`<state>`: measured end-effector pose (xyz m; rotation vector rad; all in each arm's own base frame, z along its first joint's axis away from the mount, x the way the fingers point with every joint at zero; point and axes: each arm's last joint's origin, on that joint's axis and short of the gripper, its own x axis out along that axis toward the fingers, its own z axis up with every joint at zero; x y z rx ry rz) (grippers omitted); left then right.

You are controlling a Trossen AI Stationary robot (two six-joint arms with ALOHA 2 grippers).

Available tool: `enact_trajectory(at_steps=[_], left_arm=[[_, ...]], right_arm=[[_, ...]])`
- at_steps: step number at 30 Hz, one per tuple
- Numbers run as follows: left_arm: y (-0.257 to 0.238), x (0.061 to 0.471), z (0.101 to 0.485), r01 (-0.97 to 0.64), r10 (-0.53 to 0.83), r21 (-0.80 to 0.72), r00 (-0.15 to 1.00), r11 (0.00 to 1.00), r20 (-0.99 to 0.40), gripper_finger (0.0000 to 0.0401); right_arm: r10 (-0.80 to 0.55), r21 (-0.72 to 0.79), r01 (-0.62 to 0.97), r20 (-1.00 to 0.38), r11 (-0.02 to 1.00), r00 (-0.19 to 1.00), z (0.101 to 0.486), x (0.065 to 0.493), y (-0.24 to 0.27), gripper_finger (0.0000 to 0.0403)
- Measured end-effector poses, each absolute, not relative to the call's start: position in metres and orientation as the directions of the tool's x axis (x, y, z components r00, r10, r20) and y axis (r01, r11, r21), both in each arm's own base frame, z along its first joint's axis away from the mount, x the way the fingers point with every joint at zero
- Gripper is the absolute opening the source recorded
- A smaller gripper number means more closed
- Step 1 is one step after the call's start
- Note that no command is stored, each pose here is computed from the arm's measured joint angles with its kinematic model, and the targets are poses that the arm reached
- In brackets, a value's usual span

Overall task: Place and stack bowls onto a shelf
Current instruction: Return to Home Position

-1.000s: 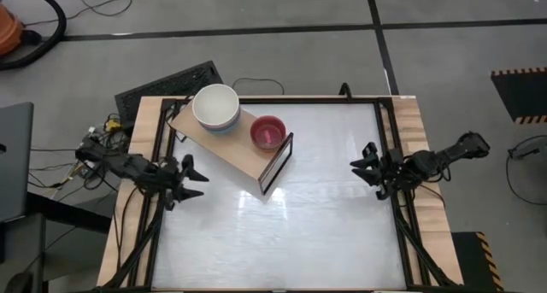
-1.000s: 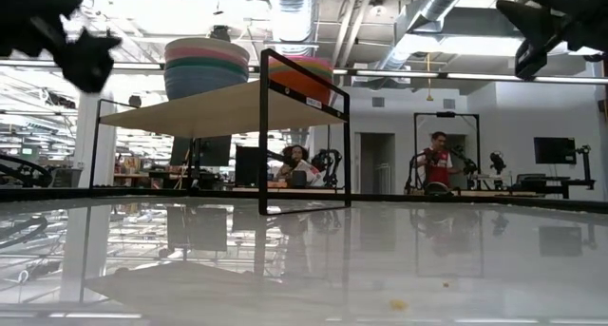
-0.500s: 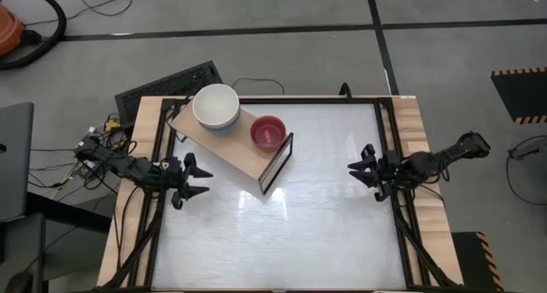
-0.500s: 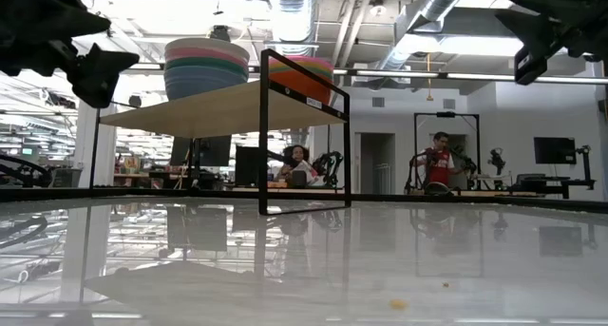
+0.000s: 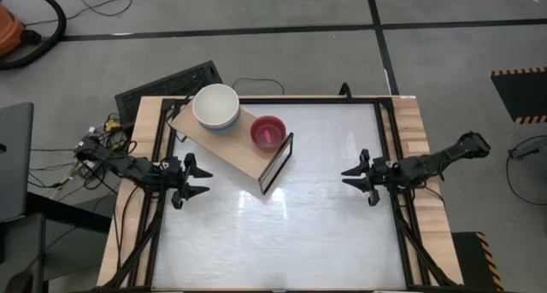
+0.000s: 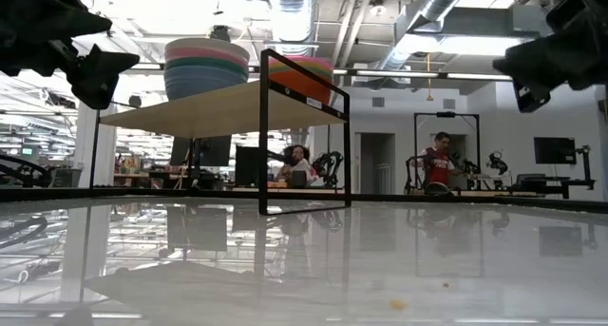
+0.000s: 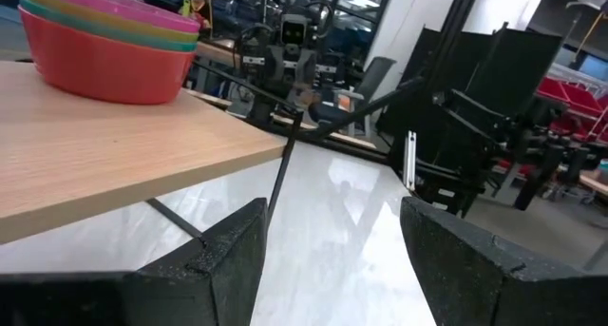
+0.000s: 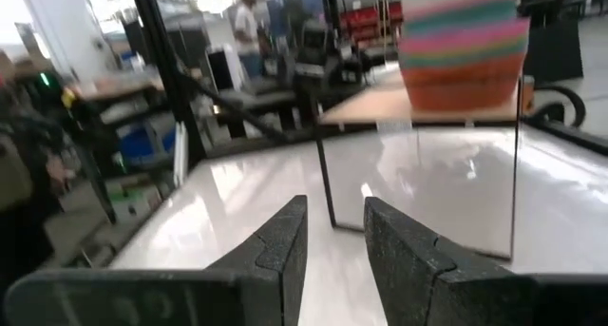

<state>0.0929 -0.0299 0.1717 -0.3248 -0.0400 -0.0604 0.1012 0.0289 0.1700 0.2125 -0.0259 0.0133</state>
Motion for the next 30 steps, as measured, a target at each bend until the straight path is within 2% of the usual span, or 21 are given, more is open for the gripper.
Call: enact_trajectory(at_steps=[6, 30], left_arm=[[-0.0299, 0.093, 0.1716, 0.066, -0.053, -0.319, 0.997, 0.946, 0.048, 0.0226], [-0.0301, 0.0929, 0.1714, 0.069, -0.057, -0.319, 0.997, 0.945, 0.048, 0.0226]], right_arm=[[0.01, 0.177, 0.001, -0.062, 0.984, 0.998, 0.1608, 0.1011, 0.0289, 0.0132], [0.01, 0.173, 0.002, -0.073, 0.985, 0.997, 0.1602, 0.101, 0.0289, 0.0132]])
